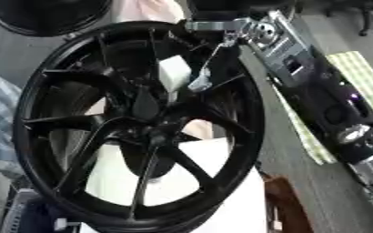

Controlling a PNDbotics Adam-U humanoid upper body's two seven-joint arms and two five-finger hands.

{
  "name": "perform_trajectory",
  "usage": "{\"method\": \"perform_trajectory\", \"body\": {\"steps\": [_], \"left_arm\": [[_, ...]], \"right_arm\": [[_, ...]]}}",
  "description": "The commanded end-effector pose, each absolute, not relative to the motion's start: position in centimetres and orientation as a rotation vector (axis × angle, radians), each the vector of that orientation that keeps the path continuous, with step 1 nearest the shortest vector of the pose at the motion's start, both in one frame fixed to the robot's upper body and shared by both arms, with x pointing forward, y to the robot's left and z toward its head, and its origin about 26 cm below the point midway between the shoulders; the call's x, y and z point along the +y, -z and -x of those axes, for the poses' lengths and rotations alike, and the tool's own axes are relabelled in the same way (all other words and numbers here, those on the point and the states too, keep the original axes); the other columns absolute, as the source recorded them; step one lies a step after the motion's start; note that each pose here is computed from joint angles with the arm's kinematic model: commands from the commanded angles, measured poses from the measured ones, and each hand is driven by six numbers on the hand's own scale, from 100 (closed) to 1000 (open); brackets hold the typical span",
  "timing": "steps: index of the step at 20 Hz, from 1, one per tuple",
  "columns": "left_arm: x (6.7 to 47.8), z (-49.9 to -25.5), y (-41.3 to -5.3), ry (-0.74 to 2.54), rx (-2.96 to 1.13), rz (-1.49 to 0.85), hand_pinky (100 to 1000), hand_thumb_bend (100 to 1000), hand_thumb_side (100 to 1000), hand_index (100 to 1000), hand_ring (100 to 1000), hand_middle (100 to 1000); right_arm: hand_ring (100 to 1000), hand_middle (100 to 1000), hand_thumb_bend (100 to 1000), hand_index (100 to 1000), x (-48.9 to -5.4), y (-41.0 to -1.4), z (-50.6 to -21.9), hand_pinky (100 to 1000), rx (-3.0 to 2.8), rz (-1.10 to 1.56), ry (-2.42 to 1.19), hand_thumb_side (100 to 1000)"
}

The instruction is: Pull the pin out of the wheel hub.

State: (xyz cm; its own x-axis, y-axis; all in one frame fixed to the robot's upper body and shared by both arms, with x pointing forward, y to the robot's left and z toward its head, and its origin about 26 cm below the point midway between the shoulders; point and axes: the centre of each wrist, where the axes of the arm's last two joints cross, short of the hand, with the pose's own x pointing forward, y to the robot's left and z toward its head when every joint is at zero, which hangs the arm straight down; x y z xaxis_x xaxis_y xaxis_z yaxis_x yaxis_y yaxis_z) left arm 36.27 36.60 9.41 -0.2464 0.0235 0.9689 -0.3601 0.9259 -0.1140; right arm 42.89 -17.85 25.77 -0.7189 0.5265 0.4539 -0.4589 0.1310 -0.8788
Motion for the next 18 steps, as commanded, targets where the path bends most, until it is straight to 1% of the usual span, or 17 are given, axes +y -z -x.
{"method": "perform_trajectory", "body": {"steps": [1, 7, 14, 18], "left_arm": [[36.79, -36.46, -10.54, -0.368, -1.821, -0.262, 619, 113, 867, 673, 530, 446], [36.64, -36.50, -10.60, -0.364, -1.823, -0.262, 618, 114, 867, 673, 530, 445], [36.45, -36.55, -10.70, -0.358, -1.826, -0.256, 618, 114, 867, 673, 528, 444], [36.39, -36.58, -10.73, -0.354, -1.826, -0.257, 618, 113, 866, 673, 528, 444]], "right_arm": [[657, 562, 556, 734, -18.17, -27.30, -42.52, 638, -1.694, 0.095, -1.680, 163], [643, 521, 525, 699, -18.30, -27.12, -42.45, 636, -1.680, 0.102, -1.679, 100], [600, 452, 456, 642, -18.60, -26.61, -42.68, 623, -1.654, 0.116, -1.702, 100], [582, 422, 461, 622, -18.71, -26.44, -42.81, 605, -1.656, 0.097, -1.676, 100]]}}
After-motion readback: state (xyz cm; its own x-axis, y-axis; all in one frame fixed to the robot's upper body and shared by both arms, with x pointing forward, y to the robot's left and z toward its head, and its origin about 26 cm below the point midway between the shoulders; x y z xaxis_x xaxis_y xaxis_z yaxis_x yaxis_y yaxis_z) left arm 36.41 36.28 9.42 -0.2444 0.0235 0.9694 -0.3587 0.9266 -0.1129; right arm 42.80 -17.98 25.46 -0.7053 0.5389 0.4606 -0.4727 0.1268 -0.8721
